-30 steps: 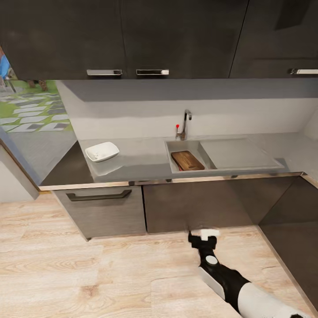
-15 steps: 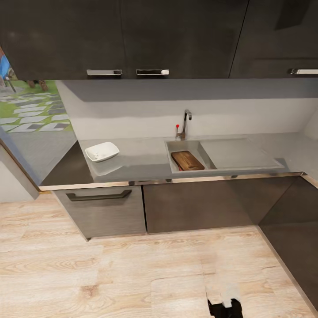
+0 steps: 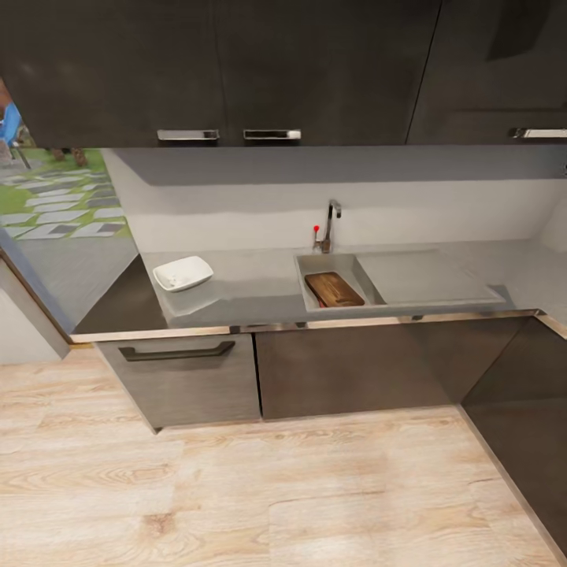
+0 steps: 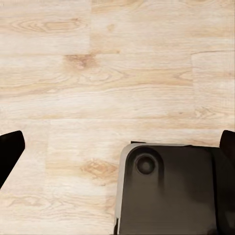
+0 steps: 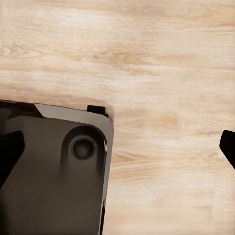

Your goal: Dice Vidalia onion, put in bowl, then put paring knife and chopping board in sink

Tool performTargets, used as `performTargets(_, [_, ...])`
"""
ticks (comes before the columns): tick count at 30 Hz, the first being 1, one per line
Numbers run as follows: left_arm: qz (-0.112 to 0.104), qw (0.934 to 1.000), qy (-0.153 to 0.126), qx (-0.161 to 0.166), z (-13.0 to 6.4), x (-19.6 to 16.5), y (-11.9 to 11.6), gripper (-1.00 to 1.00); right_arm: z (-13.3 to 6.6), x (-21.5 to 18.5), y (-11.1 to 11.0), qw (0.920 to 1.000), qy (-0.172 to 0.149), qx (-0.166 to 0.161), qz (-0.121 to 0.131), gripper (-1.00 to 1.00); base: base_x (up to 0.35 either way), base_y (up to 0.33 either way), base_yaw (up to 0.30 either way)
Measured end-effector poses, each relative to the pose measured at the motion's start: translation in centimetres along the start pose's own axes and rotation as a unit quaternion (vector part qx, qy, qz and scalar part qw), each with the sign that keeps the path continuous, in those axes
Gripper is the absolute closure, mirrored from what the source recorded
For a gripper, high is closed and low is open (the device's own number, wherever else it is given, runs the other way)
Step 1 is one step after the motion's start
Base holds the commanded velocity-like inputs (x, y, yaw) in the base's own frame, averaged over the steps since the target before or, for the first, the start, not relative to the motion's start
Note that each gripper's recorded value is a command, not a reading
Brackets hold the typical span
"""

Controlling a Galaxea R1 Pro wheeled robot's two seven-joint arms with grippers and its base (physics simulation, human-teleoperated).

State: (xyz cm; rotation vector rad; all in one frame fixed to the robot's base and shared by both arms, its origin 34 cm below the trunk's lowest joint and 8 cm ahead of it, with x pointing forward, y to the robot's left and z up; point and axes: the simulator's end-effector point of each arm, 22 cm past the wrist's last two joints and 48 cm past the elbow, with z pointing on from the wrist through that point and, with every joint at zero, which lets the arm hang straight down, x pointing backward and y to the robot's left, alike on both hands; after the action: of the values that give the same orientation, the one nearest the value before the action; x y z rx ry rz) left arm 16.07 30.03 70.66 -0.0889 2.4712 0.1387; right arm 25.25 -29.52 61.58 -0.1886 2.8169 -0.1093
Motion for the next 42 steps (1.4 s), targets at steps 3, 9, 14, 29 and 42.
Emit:
performTargets(3, [0.0, 0.9998, -0.002, -0.019, 0.0, -0.1, 0.8, -1.0, -0.1, 0.2, 0.0, 1.0, 0.002, 0.001, 0.0, -1.0, 0.0, 0.0, 0.0])
performTargets(9, [0.0, 0.9994, -0.006, -0.035, 0.1, -0.3, 1.5, -1.0, -0.1, -0.1, 0.5, 1.0, 0.001, -0.002, 0.001, -1.0, 0.0, 0.0, 0.0])
performTargets(14, [0.0, 0.9993, -0.01, -0.036, 0.2, -0.5, 1.5, -1.0, -0.1, -0.4, 0.9, 1.0, -0.003, -0.004, 0.003, -1.0, 0.0, 0.0, 0.0])
performTargets(29, [-0.002, 0.9991, -0.021, -0.036, 0.5, -1.1, 1.5, -1.0, -0.2, -1.4, 0.4, 0.9999, -0.015, 0.004, 0.006, -1.0, 0.0, 0.0, 0.0])
performTargets(42, [-0.004, 0.9988, -0.031, -0.036, 0.8, -1.6, 1.4, -1.0, -0.2, -2.3, -0.1, 0.9996, -0.026, 0.013, 0.008, -1.0, 0.0, 0.0, 0.0])
